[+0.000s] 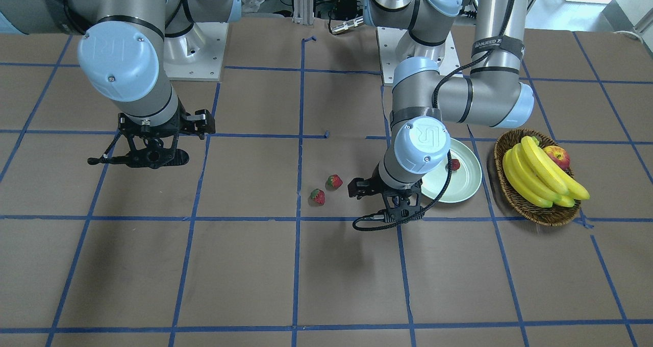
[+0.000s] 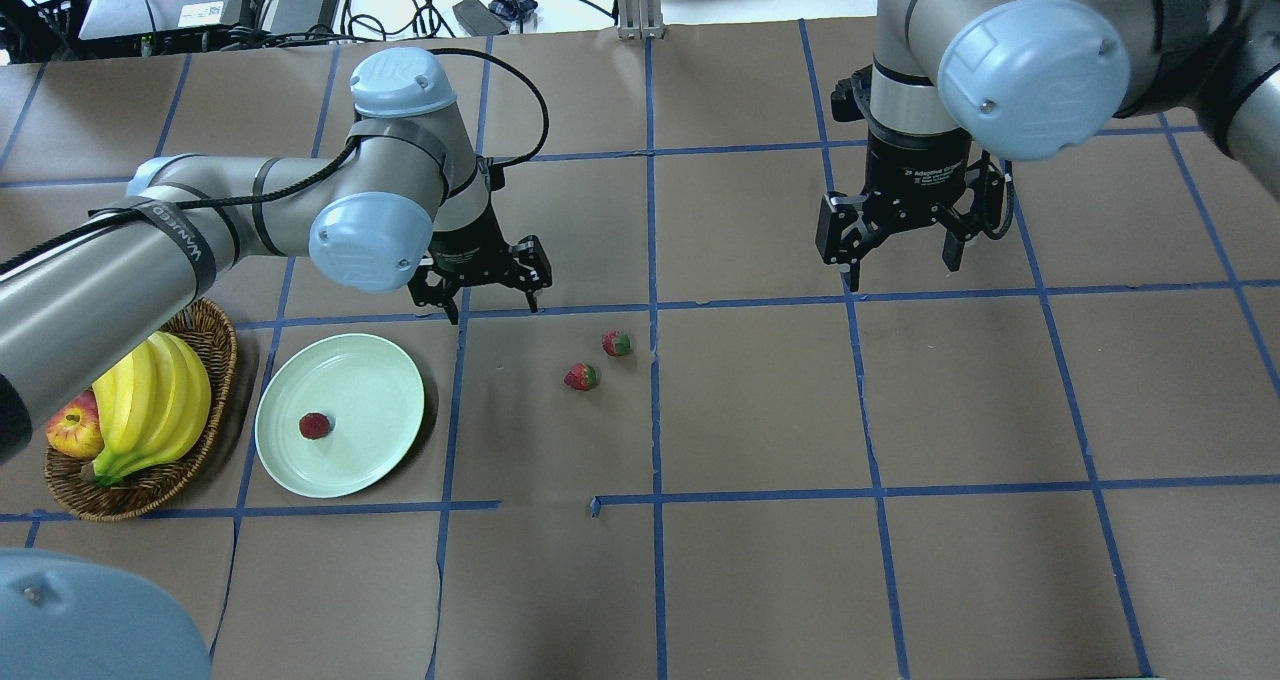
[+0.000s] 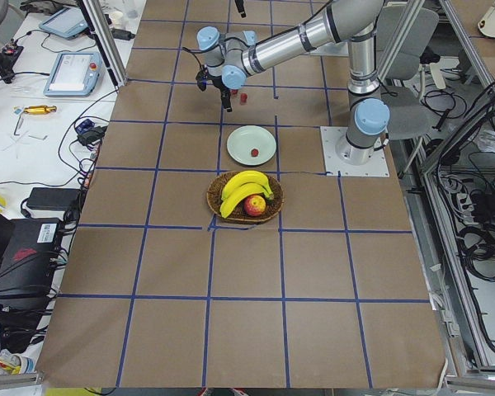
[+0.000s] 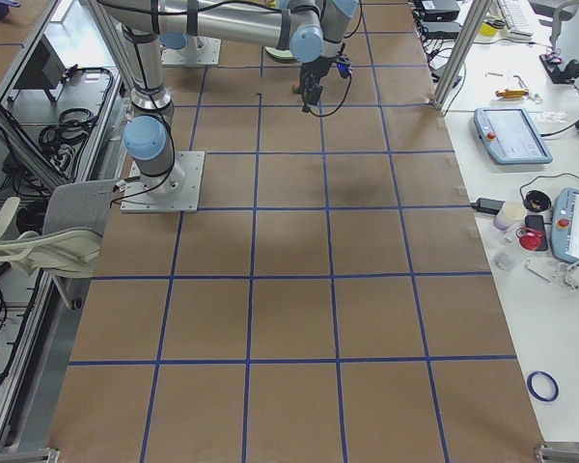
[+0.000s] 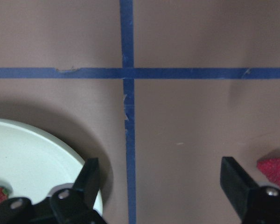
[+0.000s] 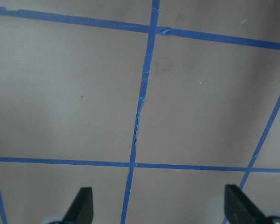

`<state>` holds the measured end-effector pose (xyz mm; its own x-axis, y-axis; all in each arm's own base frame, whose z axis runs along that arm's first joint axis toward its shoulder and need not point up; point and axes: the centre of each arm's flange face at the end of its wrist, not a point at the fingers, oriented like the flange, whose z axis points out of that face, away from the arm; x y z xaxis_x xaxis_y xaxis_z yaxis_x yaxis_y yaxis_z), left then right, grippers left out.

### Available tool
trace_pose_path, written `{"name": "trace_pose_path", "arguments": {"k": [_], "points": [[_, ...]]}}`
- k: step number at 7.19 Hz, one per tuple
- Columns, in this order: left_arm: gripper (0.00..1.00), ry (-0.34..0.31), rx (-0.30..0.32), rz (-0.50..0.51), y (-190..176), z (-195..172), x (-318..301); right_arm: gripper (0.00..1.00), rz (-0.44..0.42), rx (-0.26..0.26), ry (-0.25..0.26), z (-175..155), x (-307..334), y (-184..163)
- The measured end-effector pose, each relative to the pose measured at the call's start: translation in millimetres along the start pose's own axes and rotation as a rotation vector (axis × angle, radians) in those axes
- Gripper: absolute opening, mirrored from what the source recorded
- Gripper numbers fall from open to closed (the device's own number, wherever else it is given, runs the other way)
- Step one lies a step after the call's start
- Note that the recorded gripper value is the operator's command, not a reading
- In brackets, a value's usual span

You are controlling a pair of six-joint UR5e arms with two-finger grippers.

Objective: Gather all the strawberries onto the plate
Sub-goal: 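Move the left gripper back over the two remaining strawberries, then lower the left gripper and grasp the nearer strawberry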

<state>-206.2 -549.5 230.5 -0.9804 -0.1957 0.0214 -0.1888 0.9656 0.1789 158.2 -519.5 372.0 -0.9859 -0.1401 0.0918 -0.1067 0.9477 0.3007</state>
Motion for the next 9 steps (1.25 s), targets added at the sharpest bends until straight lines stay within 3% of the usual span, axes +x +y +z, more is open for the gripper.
{"name": "trace_pose_path", "arguments": {"k": [3,6,9], "points": [[1.00,0.053,0.002,-0.324,12.0,0.7,26.5,1.00,0.005,0.001,-0.002,0.8,7.1,-1.9],[1.00,-0.001,-0.069,-0.722,30.4,33.6,20.3,1.00,0.005,0.004,0.002,0.0,8.2,-1.7],[1.00,-0.041,-0.100,-0.889,47.8,53.9,24.9,1.00,0.006,-0.001,0.004,0.9,8.4,-1.3]]}}
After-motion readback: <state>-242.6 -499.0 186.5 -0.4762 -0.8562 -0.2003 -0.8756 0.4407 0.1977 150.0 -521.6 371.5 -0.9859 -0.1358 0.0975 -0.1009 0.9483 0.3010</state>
